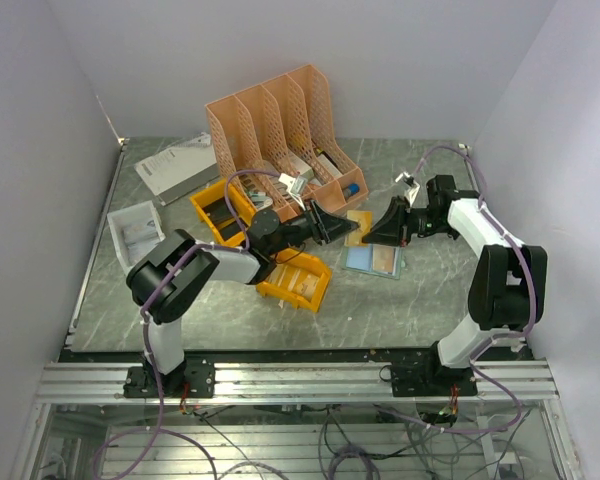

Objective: Put the credit cards into the card holder
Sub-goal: Pick up the credit card from the storage box.

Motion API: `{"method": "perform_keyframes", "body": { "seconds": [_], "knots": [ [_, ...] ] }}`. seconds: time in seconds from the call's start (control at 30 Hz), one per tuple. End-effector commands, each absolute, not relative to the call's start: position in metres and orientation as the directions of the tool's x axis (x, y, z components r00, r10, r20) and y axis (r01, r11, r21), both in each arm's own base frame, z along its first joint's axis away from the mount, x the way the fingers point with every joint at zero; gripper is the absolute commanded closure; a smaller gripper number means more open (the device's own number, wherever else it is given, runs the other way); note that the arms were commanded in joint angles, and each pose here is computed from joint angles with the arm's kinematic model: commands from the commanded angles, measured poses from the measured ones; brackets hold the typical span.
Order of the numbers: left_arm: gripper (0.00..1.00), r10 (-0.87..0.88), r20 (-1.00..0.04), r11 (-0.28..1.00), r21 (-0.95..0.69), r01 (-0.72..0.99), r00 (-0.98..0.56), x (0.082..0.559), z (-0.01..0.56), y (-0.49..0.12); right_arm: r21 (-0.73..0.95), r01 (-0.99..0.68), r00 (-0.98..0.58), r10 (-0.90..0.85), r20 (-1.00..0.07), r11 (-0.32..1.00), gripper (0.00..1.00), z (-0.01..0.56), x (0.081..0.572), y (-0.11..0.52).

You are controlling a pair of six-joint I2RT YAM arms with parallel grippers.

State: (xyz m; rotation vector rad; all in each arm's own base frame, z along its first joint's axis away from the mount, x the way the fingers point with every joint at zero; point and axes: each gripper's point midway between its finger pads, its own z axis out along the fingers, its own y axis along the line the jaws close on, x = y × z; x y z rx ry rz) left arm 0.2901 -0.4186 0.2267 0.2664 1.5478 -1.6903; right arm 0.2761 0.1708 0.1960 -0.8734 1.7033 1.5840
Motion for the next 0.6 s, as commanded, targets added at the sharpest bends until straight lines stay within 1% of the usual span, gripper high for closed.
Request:
{"method": "perform_keyframes", "body": {
  "seconds": [0.0, 0.17, 0.27, 0.43, 0.57],
  "knots": [
    [0.62, -0.420, -0.696, 0.072, -0.666, 0.743, -0.583, 0.292, 0.252, -0.416, 0.540, -0.841, -0.541, -0.044, -0.840, 0.032, 1.00, 0.201, 0.277, 0.173],
    [0.53, -0.358, -0.684, 0.023, -0.687, 0.726, -0.636, 0.295, 0.253, -0.404, 0.531, -0.846, -0.533, -0.056, -0.844, 0.037, 1.00, 0.198, 0.276, 0.173],
    [0.51, -0.311, -0.700, 0.010, -0.679, 0.734, -0.643, 0.292, 0.253, -0.403, 0.532, -0.846, -0.533, -0.067, -0.843, 0.040, 1.00, 0.195, 0.276, 0.173],
    [0.53, -0.254, -0.735, 0.027, -0.655, 0.755, -0.629, 0.289, 0.255, -0.404, 0.536, -0.843, -0.537, -0.078, -0.840, 0.038, 1.00, 0.192, 0.276, 0.175],
    [0.59, -0.208, -0.750, 0.054, -0.650, 0.758, -0.628, 0.291, 0.253, -0.407, 0.537, -0.843, -0.538, -0.090, -0.838, 0.034, 1.00, 0.189, 0.275, 0.177]
  ]
}}
